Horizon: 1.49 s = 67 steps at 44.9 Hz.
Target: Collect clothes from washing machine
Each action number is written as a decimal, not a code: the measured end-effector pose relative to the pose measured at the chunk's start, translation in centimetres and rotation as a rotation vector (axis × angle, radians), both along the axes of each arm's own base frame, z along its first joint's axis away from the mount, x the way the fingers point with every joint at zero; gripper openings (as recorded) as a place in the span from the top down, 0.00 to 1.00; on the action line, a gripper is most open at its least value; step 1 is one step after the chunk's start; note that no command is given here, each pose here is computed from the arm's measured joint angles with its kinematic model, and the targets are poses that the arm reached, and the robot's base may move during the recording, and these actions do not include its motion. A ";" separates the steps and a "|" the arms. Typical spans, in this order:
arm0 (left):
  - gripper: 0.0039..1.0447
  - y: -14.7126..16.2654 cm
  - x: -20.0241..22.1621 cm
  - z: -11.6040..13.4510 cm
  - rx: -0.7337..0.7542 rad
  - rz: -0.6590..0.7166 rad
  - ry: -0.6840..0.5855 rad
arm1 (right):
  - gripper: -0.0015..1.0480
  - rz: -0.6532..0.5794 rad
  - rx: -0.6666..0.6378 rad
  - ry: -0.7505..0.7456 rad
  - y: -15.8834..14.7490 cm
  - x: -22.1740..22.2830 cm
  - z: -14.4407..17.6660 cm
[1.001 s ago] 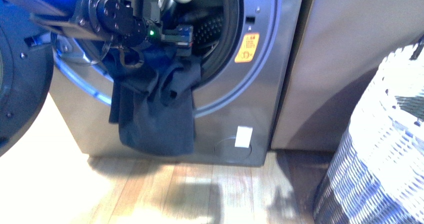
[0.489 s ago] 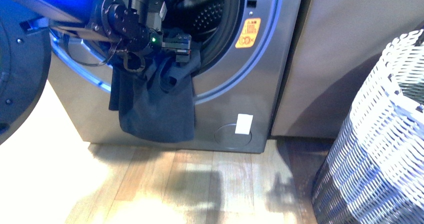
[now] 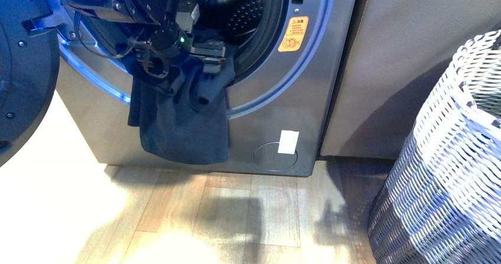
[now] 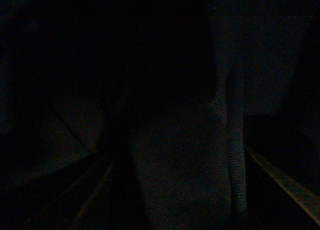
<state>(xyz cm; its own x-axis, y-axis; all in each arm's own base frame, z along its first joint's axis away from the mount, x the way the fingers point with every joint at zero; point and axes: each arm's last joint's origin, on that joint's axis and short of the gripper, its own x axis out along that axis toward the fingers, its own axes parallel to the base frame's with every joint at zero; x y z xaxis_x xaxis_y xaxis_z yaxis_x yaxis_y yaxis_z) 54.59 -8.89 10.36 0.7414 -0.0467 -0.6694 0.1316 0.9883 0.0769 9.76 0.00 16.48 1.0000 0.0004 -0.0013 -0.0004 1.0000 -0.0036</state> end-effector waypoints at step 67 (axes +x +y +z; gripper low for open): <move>0.93 2.7 -19.8 20.6 -0.115 -0.319 -0.754 | 0.07 0.000 0.000 0.000 0.0 0.0 0.0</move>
<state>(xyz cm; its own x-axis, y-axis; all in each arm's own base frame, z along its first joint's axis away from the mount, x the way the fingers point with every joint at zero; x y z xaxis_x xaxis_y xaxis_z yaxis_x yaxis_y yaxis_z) 34.75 -6.14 30.96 0.9294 -0.3683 0.0240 0.3603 0.9194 0.1575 9.76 0.00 16.48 1.0000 0.0008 -0.0013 -0.0008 1.0000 -0.0036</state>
